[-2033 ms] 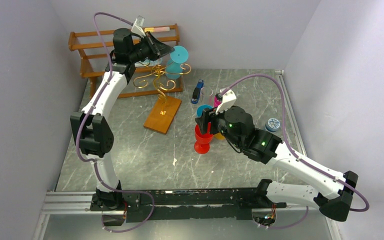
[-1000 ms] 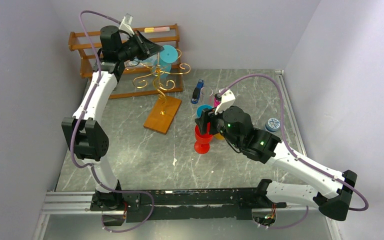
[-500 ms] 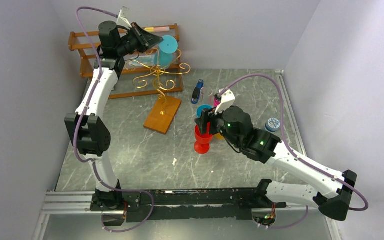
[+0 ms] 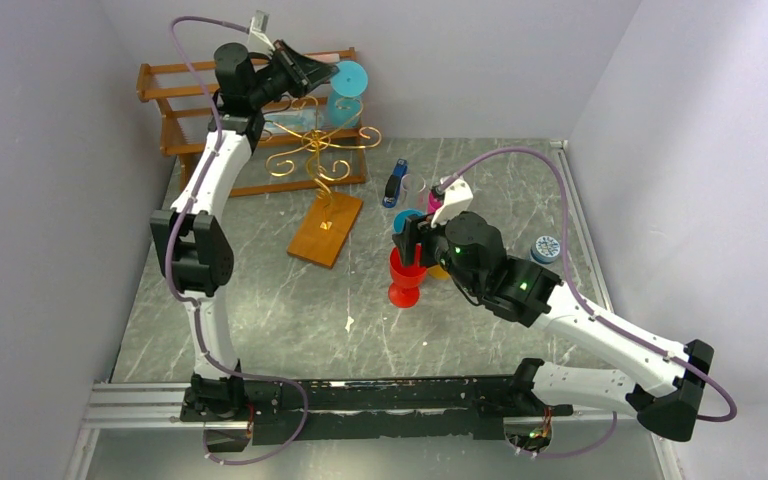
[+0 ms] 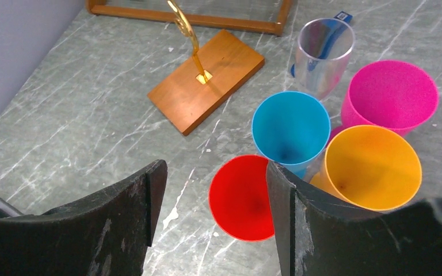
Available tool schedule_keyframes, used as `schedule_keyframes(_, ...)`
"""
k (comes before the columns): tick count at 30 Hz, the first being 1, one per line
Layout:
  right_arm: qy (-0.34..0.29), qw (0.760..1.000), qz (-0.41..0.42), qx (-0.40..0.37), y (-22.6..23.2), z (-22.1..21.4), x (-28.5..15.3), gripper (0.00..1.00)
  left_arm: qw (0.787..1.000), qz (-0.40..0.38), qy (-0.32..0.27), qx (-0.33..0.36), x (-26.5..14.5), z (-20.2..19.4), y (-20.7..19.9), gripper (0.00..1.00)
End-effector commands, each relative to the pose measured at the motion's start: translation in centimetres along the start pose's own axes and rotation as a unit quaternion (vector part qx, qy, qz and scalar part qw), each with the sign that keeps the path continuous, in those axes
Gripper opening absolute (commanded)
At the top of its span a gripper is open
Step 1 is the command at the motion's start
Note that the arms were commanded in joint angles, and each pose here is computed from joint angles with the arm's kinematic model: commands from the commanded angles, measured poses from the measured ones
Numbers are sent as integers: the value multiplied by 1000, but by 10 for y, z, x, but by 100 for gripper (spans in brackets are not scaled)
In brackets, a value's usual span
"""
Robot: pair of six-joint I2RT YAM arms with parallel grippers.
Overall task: Take the wine glass off the wine glass rack
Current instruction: Pick up the wine glass from the wine rack, then place the wine glass at the center of the board.
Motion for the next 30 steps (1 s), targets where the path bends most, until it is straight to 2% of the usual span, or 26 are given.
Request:
schedule_keyframes(1, -46, 998, -36, 11, -5, 22, 1, 69, 996, -87, 11, 23, 16, -4, -43, 5)
schedule_keyframes(8, -87, 990, -40, 105, -41, 57, 8, 72, 991, -125, 38, 30, 29, -26, -74, 5)
schedule_keyframes(18, -126, 976, 14, 175, -62, 91, 3, 72, 979, -172, 88, 59, 24, -58, -122, 5)
schedule_keyframes(30, -194, 954, 135, 187, -44, 130, -33, 73, 970, -197, 115, 90, -20, -99, -172, 5)
Point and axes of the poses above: each gripper's point midway between its finger pads, its own x axis out along the fingers, its own y axis along the line the jaws close on, z = x × y, the point moved 8 cm from there along -x, back along the fingers, and after that the axes turned 5 degrees about x, right-handed, at the moved point
